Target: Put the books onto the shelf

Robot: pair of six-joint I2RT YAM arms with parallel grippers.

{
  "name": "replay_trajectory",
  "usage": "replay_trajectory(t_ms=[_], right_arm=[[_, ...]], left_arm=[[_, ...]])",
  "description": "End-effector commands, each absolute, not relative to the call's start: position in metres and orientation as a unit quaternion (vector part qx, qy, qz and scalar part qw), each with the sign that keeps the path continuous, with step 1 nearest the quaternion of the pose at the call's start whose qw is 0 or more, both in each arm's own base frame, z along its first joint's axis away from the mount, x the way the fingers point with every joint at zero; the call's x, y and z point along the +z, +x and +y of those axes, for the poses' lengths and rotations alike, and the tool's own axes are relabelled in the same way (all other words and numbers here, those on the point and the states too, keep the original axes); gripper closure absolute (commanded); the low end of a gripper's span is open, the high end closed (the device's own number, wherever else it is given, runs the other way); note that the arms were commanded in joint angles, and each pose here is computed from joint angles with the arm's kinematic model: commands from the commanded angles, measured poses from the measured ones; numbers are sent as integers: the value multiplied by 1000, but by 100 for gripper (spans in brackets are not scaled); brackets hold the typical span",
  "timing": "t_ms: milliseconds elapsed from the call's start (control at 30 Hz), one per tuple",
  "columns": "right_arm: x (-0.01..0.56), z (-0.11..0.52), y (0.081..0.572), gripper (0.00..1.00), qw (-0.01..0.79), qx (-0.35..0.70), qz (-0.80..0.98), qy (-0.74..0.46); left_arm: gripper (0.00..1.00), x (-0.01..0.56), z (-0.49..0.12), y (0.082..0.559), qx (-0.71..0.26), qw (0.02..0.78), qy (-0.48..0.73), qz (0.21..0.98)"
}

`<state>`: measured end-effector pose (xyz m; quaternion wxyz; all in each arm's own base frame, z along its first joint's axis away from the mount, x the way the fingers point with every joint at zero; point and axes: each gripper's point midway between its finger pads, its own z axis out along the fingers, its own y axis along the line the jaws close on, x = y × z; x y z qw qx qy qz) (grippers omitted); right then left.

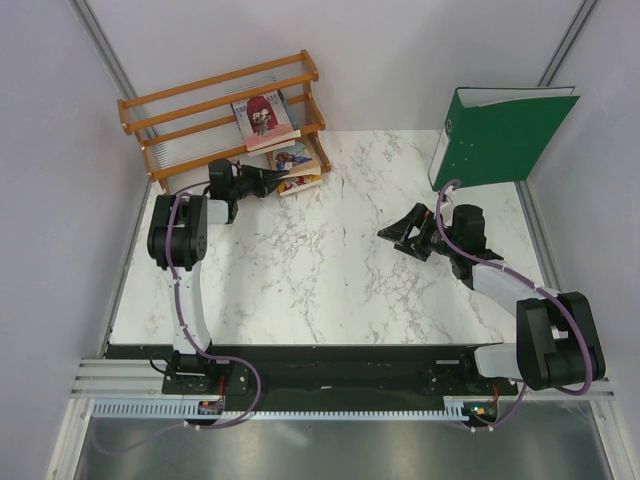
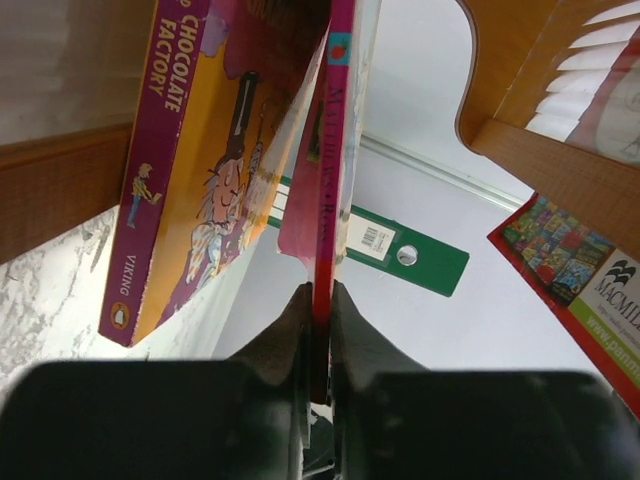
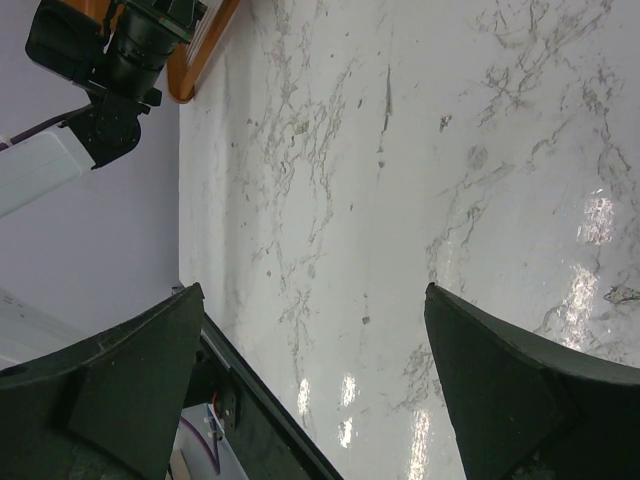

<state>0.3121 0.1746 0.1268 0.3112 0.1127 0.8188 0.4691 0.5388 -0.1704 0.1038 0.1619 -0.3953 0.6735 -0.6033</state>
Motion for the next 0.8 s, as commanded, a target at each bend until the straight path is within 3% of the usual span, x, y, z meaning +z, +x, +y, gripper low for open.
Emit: replay_trajectory(t_ms=[0,267,333,367,400,767], right_arm=[[133,178,316,2,321,473,815,96],[134,178,317,2,322,473,815,96],[135,177,317,2,323,473,814,96],[135,178,317,2,323,474,814,96],[137,178,317,2,325,474,813,94],[143,178,317,2,329,477,810,93]], left_arm=[[80,115,-170,538,-612,151,-382,676],[52,118,-173,522,-599,100,-392,691],[51,120,-173,520,-599,88,-393,692],[44,121,-173,520,-597,79,-396,693],[29,122,-175,518,-598,69,-394,695],[24,130,-181,501,-612,-8,-405,679]])
